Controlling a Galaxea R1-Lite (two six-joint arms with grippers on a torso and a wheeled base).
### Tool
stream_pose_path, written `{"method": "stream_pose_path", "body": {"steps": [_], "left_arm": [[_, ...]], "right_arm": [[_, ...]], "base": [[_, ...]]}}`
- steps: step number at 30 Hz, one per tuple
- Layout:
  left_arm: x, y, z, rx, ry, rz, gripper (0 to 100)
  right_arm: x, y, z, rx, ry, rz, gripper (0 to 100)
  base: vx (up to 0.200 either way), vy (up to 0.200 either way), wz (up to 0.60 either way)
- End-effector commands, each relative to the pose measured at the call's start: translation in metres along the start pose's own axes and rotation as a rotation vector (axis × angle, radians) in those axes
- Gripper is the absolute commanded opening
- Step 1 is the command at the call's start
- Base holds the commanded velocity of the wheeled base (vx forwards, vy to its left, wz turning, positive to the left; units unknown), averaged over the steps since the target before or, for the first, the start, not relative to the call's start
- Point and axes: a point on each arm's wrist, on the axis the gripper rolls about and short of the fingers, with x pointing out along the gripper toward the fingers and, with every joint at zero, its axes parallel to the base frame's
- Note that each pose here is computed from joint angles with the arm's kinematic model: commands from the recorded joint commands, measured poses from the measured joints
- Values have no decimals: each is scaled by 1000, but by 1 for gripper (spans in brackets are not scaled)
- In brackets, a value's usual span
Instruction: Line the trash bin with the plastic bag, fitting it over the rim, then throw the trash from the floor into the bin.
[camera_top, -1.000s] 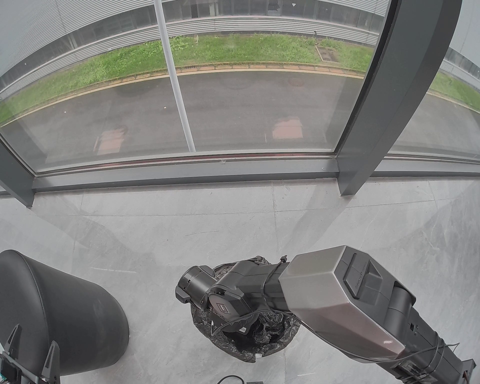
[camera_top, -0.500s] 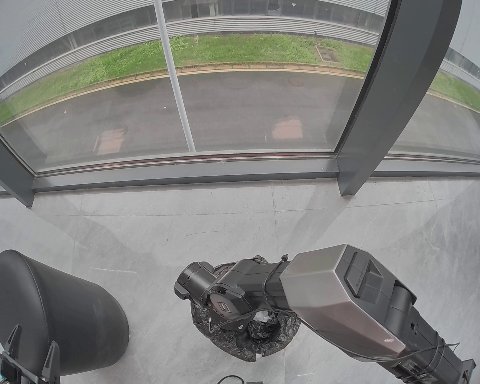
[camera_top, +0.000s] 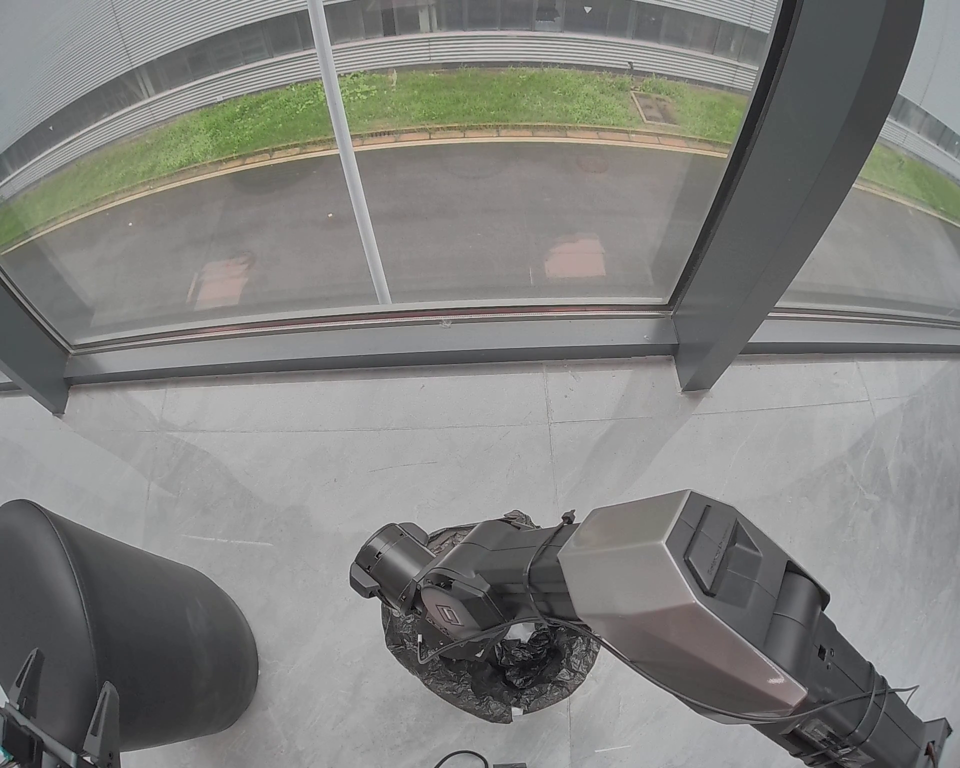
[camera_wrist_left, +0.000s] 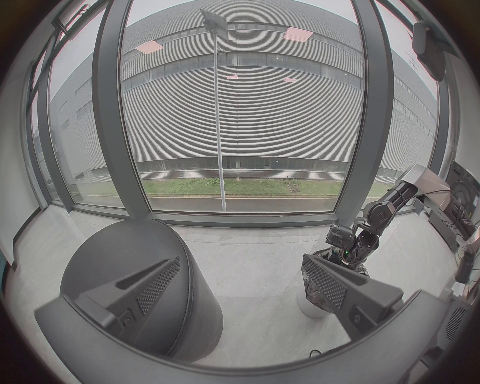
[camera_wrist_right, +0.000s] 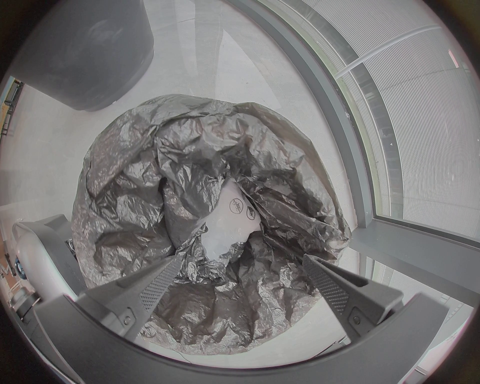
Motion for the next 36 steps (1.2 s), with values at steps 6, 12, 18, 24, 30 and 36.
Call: {"method": "stream_pose_path", "body": {"steps": [6,12,18,24,30,36], "left_arm": [[0,0,-5,0,3,0,100],[0,0,-5,-1,3,0,100],[0,0,-5,-1,3,0,100],[0,0,-5,0,3,0,100],[0,0,-5,-1,3,0,100],[0,0,-5,0,3,0,100]], "right_arm": [[18,15,-3,-19,26,6,100],[38,23,-7,-21,46,5,100],[57,24,-11,-11,66,4,0],[67,25,-15,-9,86,3,0],[88,33,-15,25,58,-3,0],[106,41,-22,20,84,4,0]], "base": [[0,0,0],[0,0,0],[0,0,0],[0,0,0],[0,0,0],[0,0,0]]}}
